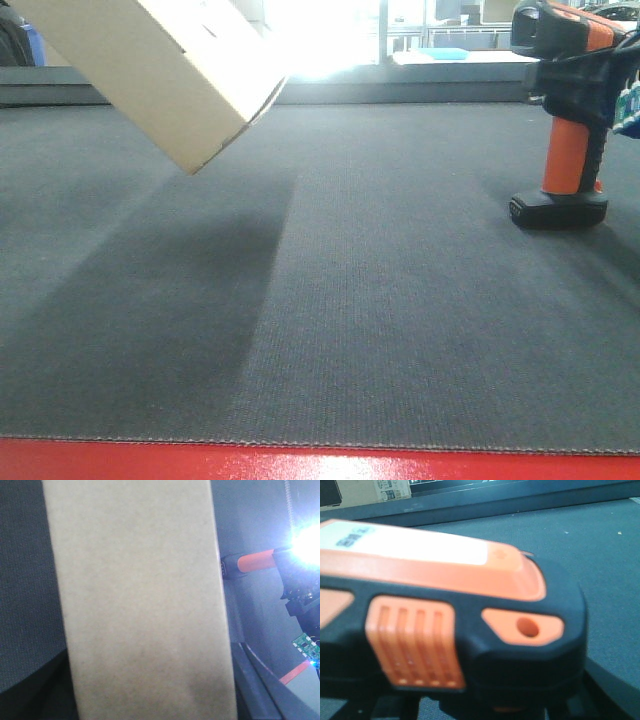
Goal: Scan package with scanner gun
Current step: 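Grasp the orange scanner gun by its top with the right gripper, then lift the scanner and aim it at the box's barcode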
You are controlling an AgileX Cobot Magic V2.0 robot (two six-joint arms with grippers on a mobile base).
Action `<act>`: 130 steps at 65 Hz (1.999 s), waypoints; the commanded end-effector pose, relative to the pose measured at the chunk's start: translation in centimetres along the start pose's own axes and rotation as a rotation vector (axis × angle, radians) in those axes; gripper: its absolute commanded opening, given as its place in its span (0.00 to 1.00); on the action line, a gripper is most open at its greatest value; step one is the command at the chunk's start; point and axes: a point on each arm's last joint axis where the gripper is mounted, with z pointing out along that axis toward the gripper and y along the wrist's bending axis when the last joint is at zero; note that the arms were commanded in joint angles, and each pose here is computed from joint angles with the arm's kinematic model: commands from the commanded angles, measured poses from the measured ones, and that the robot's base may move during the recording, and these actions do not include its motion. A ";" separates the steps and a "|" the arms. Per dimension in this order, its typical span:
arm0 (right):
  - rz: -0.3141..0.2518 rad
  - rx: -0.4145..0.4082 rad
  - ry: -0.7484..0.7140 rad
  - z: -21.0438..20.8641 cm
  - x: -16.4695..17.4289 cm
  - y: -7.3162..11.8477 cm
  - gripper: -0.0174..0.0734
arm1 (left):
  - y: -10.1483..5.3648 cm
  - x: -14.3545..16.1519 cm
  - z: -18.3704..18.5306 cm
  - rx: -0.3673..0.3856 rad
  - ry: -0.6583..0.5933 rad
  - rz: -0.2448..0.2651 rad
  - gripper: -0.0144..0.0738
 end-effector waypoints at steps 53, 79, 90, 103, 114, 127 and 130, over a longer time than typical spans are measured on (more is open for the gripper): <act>-0.351 -0.137 -0.062 -4.6 -13.1 3.2 0.02 | -0.5 0.0 -0.5 0.021 -0.020 -0.006 0.04; -0.620 -0.165 -0.076 -4.6 -15.4 4.0 0.02 | -0.5 0.0 -0.5 0.021 -0.020 -0.006 0.04; -0.643 -0.165 -0.096 -4.7 -15.8 4.1 0.02 | -0.4 0.0 -0.5 0.019 -0.020 -0.005 0.04; -0.656 -0.156 -0.121 -4.7 -16.7 4.1 0.02 | -0.4 0.0 -0.5 0.010 -0.018 -0.002 0.04; -0.653 -0.130 -0.121 -4.6 -17.2 3.4 0.02 | -0.1 0.0 -0.5 -0.022 -0.013 0.010 0.04; -0.648 -0.105 -0.112 -4.4 -17.3 2.7 0.02 | 0.0 0.0 -0.5 -0.027 -0.013 0.011 0.04; -0.648 -0.106 -0.108 -4.3 -17.2 2.7 0.02 | 0.0 0.0 -0.5 -0.027 -0.013 0.011 0.04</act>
